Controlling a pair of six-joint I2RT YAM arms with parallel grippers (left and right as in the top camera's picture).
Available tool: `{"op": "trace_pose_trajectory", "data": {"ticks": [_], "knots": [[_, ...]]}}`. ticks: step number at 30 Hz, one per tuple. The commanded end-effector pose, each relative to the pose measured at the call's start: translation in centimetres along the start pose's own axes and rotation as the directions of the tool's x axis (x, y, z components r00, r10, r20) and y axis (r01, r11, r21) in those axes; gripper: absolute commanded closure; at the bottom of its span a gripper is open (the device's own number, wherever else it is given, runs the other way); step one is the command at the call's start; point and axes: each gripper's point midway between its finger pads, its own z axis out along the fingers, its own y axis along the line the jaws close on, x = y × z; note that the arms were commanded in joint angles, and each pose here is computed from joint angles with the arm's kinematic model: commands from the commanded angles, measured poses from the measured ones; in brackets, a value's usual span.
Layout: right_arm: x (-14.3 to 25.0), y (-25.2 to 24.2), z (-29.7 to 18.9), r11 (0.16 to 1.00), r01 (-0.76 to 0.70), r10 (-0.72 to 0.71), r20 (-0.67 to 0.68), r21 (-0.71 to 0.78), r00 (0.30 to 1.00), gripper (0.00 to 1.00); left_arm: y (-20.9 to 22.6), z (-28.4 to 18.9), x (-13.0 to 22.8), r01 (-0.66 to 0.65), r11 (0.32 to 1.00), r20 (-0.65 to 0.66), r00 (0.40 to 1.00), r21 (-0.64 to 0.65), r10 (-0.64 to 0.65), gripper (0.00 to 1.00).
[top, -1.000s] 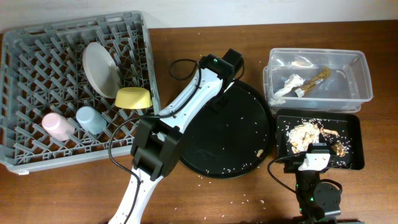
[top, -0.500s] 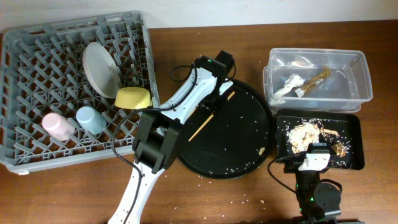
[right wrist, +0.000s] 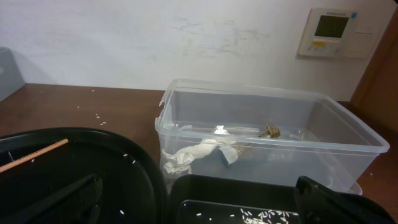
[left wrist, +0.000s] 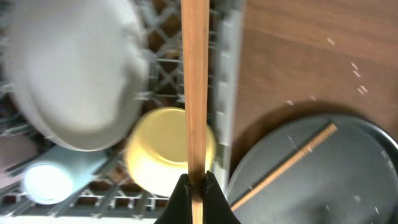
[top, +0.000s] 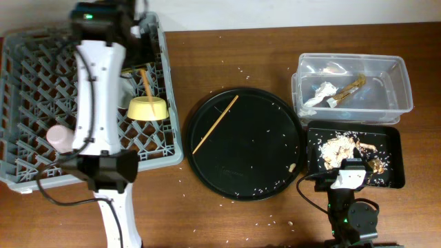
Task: Sort waste into correct bins and load items into the dishwasher rack
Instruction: 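Insert the chopsticks into the rack with the left gripper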
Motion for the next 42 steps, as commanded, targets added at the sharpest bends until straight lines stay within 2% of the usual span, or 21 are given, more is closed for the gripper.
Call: {"op": "trace_pose_trajectory", "data": {"ticks": [1, 3, 6, 10, 11, 14, 22, 23, 24, 25, 28, 30, 31, 33, 36, 37, 38, 39, 40, 41, 42], "knots": [[0.3, -0.1, 0.0, 1.000, 0.004, -0.004, -0.005, 0.003, 1.000, 0.02, 4.7, 1.3, -1.9, -0.033, 0.998, 0.013, 0.999, -0.055, 0.034, 1.00], [0.4, -0.1, 0.0, 1.000, 0.004, -0.004, -0.005, 0.004, 1.000, 0.02, 9.4, 3.5, -1.9, -0.046, 0.956, -0.034, 0.999, -0.289, 0.038, 1.00], [0.4, -0.1, 0.0, 1.000, 0.004, -0.004, -0.005, 0.004, 1.000, 0.01, 9.2, 5.2, -1.1, -0.046, 0.963, -0.089, 0.996, -0.267, 0.023, 1.00], [0.3, -0.1, 0.0, 1.000, 0.004, -0.004, -0.005, 0.003, 1.000, 0.02, 12.1, -2.6, -2.1, 0.058, 0.972, 0.080, 0.996, -0.229, -0.041, 1.00], [0.4, -0.1, 0.0, 1.000, 0.004, -0.004, -0.005, 0.004, 1.000, 0.02, 14.9, -2.7, -2.6, 0.095, 0.945, 0.101, 0.993, -0.313, -0.067, 1.00], [0.4, -0.1, 0.0, 1.000, 0.004, -0.004, -0.005, 0.004, 1.000, 0.02, 19.8, 1.4, -3.8, 0.199, 0.904, 0.111, 0.979, -0.378, -0.169, 1.00], [0.4, -0.1, 0.0, 1.000, 0.004, -0.004, -0.005, 0.004, 1.000, 0.02, 21.5, 10.1, -5.7, 0.083, 0.899, 0.072, 0.996, -0.429, -0.057, 1.00], [0.4, -0.1, 0.0, 1.000, 0.004, -0.004, -0.005, 0.004, 1.000, 0.02, 20.7, 10.4, -5.6, 0.029, 0.921, 0.046, 0.999, -0.388, -0.012, 0.96], [0.4, -0.1, 0.0, 1.000, 0.004, -0.004, -0.005, 0.004, 1.000, 0.02, 20.1, 9.8, -5.4, 0.013, 0.926, 0.029, 1.000, -0.377, -0.003, 0.81], [0.4, -0.1, 0.0, 1.000, 0.004, -0.004, -0.005, 0.004, 1.000, 0.02, 19.2, 8.7, -5.4, 0.009, 0.935, 0.030, 1.000, -0.353, 0.002, 0.40], [0.3, -0.1, 0.0, 1.000, 0.004, -0.004, -0.005, 0.003, 1.000, 0.02, 12.6, 0.8, -5.7, -0.004, 0.988, 0.124, 0.992, -0.154, 0.024, 0.36], [0.4, -0.1, 0.0, 1.000, 0.004, -0.004, -0.005, 0.004, 1.000, 0.01, 9.7, -0.9, -5.8, -0.055, 0.988, 0.163, 0.984, -0.143, 0.078, 0.30], [0.3, -0.1, 0.0, 1.000, 0.004, -0.004, -0.005, 0.003, 1.000, 0.01, 10.1, -0.7, -5.7, -0.055, 0.982, 0.156, 0.984, -0.178, 0.084, 0.35], [0.4, -0.1, 0.0, 1.000, 0.004, -0.004, -0.005, 0.004, 1.000, 0.01, 14.1, -1.2, -5.4, 0.174, 0.928, 0.202, 0.973, -0.330, -0.110, 0.34], [0.3, -0.1, 0.0, 1.000, 0.004, -0.004, -0.005, 0.003, 1.000, 0.02, 16.0, 0.9, -6.1, 0.243, 0.949, 0.178, 0.962, -0.203, -0.208, 0.36], [0.4, -0.1, 0.0, 1.000, 0.004, -0.004, -0.005, 0.004, 1.000, 0.02, 17.2, 2.4, -5.7, 0.260, 0.942, 0.142, 0.962, -0.211, -0.233, 0.53], [0.4, -0.1, 0.0, 1.000, 0.004, -0.004, -0.005, 0.004, 1.000, 0.02, 17.8, 3.5, -5.3, 0.270, 0.941, 0.107, 0.961, -0.202, -0.253, 0.57], [0.4, -0.1, 0.0, 1.000, 0.004, -0.004, -0.005, 0.003, 1.000, 0.01, 16.3, 5.8, -5.2, 0.163, 0.986, 0.026, 0.986, -0.043, -0.162, 0.66], [0.4, -0.1, 0.0, 1.000, 0.004, -0.004, -0.005, 0.004, 1.000, 0.01, 19.0, 6.8, -4.0, 0.307, 0.941, -0.003, 0.951, -0.143, -0.311, 0.87], [0.3, -0.1, 0.0, 1.000, 0.004, -0.004, -0.005, 0.003, 1.000, 0.01, 20.9, 7.4, -3.1, 0.348, 0.911, -0.016, 0.933, -0.222, -0.360, 0.87], [0.4, -0.1, 0.0, 1.000, 0.004, -0.004, -0.005, 0.004, 1.000, 0.02, 20.2, 7.6, -3.4, 0.279, 0.944, -0.033, 0.957, -0.177, -0.289, 0.83]]}}
